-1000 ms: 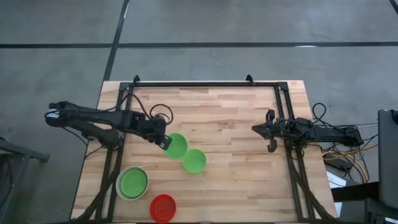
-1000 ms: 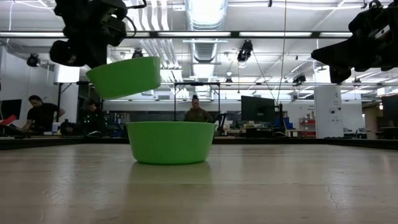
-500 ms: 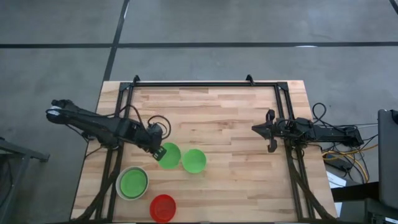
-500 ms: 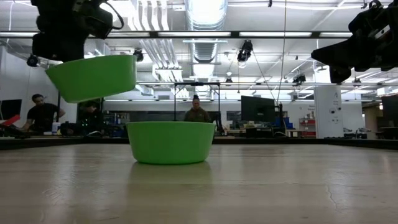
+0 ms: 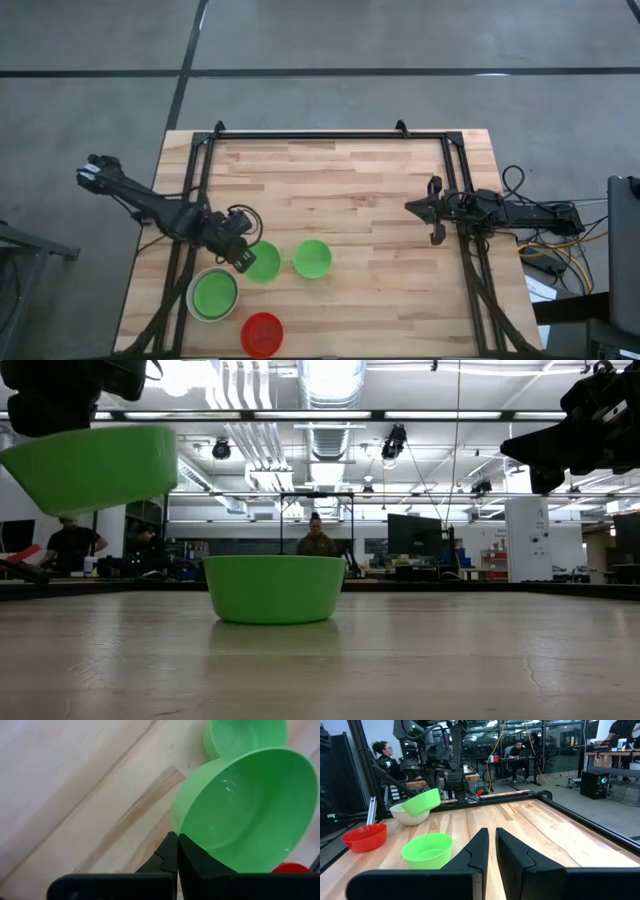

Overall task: Nest bowls inside each other
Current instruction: Stack the top green bowl on the other green bowl

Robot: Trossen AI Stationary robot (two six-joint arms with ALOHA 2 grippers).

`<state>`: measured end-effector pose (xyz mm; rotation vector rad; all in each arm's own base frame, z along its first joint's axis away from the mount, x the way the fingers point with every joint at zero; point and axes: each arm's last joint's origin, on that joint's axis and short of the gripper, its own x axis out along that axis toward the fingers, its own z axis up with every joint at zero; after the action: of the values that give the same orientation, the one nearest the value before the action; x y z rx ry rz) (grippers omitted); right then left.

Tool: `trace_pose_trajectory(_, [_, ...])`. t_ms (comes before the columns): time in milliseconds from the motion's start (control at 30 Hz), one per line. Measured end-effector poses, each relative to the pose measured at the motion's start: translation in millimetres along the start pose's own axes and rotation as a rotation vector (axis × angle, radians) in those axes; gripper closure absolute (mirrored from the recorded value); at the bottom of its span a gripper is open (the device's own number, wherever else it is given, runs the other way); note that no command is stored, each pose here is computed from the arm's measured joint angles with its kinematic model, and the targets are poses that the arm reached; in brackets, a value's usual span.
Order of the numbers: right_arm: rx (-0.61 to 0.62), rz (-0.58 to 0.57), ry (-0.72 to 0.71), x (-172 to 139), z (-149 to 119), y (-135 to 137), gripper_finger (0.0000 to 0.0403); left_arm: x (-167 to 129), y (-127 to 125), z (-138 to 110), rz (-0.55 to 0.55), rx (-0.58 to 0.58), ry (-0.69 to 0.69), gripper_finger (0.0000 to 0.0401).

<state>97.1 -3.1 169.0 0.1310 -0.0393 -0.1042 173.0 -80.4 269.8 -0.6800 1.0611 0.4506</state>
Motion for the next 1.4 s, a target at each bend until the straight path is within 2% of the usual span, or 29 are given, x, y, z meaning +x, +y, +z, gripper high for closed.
trace_pose_trajectory(200, [-0.001,0.0,0.0,0.0,0.0,0.0,0.0369,-13.0,3.8,-5.2,-0.039,-0.015,-0.052,0.0401])
trace_pose_trajectory(467, [0.0,0.0,0.0,0.0,0.0,0.0,0.0369,-21.9,10.7,-14.4,-0.039,-0.045,-0.006,0.0401])
trace_pose_trajectory(733, [-0.001,0.0,0.0,0.0,0.0,0.0,0.0369,-27.5,10.1,-27.6,-0.064,0.099,0.034,0.0401])
trace_pose_trajectory(1400, [0.0,0.0,0.0,0.0,0.0,0.0,0.0369,-42.1,7.0,-72.9,-0.14,0.375,0.1,0.0401])
